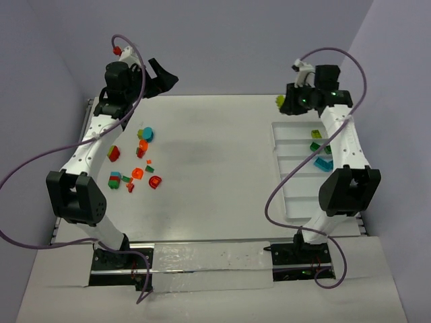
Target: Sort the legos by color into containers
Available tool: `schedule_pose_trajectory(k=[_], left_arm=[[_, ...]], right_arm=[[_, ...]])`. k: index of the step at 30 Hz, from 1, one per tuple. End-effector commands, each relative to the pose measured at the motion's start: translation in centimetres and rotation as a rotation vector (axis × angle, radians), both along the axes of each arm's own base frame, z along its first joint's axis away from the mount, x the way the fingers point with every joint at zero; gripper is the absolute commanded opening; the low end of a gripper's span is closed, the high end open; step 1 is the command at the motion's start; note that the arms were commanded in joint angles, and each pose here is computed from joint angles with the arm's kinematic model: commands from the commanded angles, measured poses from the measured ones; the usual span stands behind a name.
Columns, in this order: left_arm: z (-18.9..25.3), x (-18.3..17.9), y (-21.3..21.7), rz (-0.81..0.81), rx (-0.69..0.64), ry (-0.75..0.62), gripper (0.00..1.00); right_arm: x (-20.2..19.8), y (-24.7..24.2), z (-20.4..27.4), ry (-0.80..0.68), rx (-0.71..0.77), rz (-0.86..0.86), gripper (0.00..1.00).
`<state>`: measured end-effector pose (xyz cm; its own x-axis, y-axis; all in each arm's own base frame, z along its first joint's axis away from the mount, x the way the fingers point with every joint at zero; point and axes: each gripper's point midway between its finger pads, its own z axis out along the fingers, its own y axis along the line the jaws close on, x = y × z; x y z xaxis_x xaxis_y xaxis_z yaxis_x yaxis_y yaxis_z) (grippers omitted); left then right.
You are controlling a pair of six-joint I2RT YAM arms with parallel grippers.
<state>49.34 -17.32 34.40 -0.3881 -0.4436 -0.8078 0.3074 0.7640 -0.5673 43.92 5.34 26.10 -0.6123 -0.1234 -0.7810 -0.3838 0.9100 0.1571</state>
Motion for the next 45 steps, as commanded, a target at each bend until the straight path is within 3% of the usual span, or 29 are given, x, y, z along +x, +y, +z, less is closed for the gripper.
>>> schedule_pose_trajectory(k=[1, 6, 17, 24, 45], left_arm=[[0.5, 0.7, 0.4, 0.020, 0.075, -0.020, 0.99], [-0.9, 1.0, -0.1, 0.000, 0.062, 0.019, 0.99], [-2.0, 1.4, 1.7, 0.053, 0.119, 0.065, 0.99], [-2.8, 1.1, 2.3, 0.071, 0.155, 0.069, 0.99], [-4.0, 1.7, 2.3, 0.046, 0.210, 0.101, 0.99]], right_arm=[[-2.4, -6.7, -2.4, 0.138, -0.061, -0.135, 0.00], [-0.9, -10.2, -4.6, 0.205, -0.058, -0.248, 0.00], [3.3, -12.8, -9.9, 0.296, -0.037, -0.308, 0.00], [3.8, -15.0, -12.4, 0.338, -0.044, -0.359, 0.00], [5.2, -16.8, -16.4, 0.371, -0.084, -0.306, 0.00]])
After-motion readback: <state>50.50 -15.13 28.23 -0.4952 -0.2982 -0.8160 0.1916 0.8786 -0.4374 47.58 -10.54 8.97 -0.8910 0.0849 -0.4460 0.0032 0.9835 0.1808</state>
